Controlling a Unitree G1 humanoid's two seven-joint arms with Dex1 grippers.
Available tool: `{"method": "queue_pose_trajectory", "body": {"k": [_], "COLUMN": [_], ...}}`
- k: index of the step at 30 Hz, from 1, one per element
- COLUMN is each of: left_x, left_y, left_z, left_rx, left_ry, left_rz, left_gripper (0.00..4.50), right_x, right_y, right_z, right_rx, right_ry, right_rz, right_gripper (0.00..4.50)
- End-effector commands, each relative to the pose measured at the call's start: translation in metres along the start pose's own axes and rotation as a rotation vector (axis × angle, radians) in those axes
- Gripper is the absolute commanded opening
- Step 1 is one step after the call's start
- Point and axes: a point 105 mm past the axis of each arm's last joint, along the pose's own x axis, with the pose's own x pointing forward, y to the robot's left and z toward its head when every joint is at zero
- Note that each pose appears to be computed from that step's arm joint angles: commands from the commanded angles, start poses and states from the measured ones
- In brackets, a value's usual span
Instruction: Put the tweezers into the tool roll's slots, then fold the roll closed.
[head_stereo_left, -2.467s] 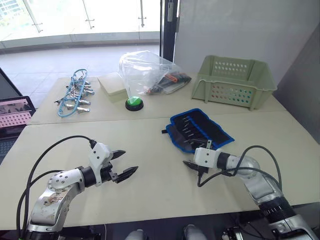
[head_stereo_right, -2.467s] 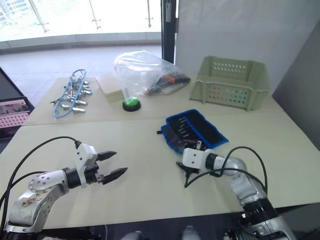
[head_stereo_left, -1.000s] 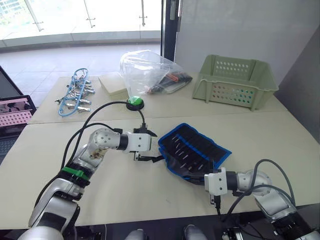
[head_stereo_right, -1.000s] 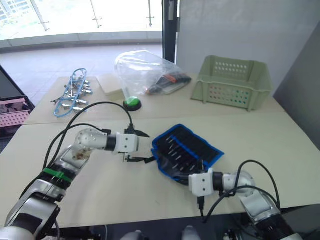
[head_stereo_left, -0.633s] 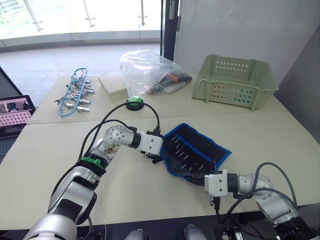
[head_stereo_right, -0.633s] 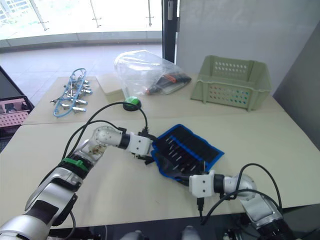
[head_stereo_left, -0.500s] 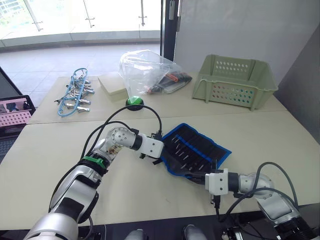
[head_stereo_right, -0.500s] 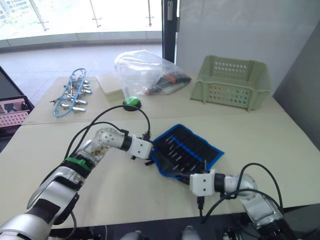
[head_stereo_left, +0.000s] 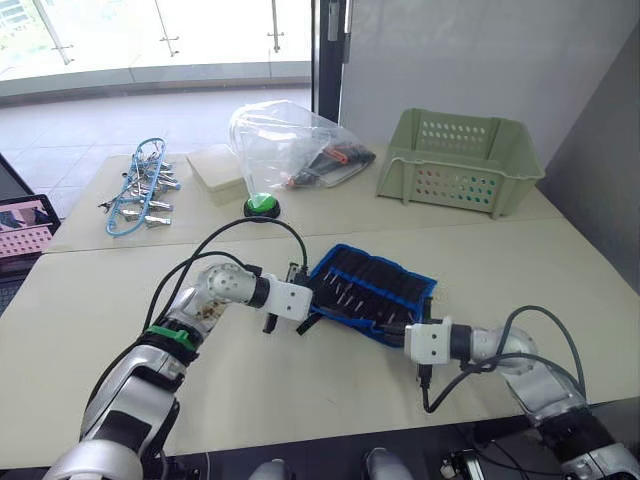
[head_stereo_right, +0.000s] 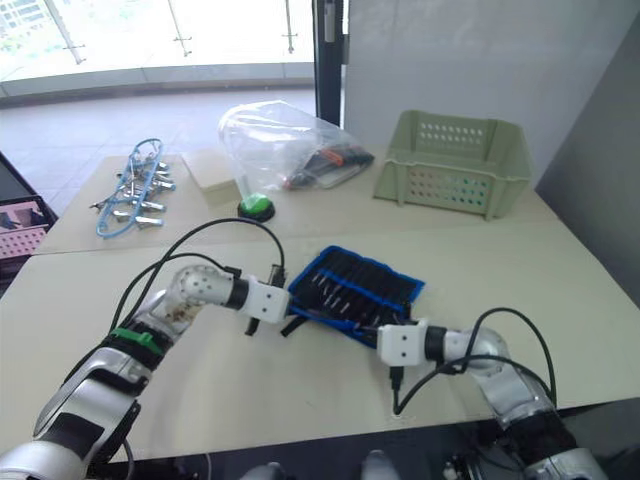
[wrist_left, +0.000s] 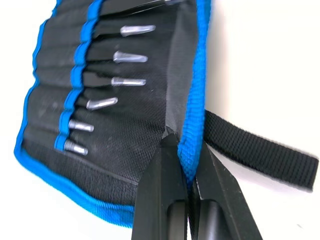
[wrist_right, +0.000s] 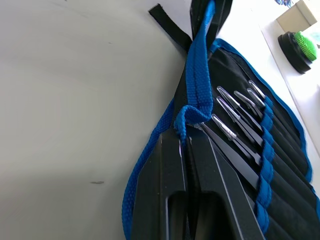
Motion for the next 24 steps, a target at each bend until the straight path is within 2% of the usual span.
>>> {"method": "queue_pose_trajectory", "body": {"k": [1,6,10,14,16,21,24], "left_x": [-0.019,-0.031,-0.045,-0.053,-0.054,-0.053,-0.050], "left_y": [-0.009,-0.034,-0.050,-0.054,-0.057,-0.057,-0.049], "left_z": [-0.007,-0.003,-0.001,-0.002,-0.005,-0.003,-0.001], "left_rx": [-0.108,-0.204,-0.285,-0.365,-0.460,-0.657,-0.709], "left_ry": [0.035,0.056,0.077,0.084,0.085,0.046,0.024], "left_rz": [0.030,0.027,0.051,0.071,0.068,0.014,0.001], "left_gripper": [0.01,0.01,0.01,0.01,0.01,0.01,0.01], "right_x": [-0.001,0.000,-0.008,-0.011,-0.010,-0.008,-0.005], "right_y": [-0.005,-0.008,0.003,0.008,0.008,-0.003,-0.011], "right_z": [-0.006,-0.006,0.008,0.015,0.016,0.015,0.007], "right_rx": [-0.024,-0.032,0.059,0.132,0.165,0.245,0.302], "right_ry": [0.010,-0.016,-0.116,-0.158,-0.169,-0.174,-0.144], "right_rz": [0.007,0.039,0.120,0.170,0.178,0.137,0.109], "right_gripper": [0.00,0.00,0.00,0.00,0.00,0.00,0.00]}}
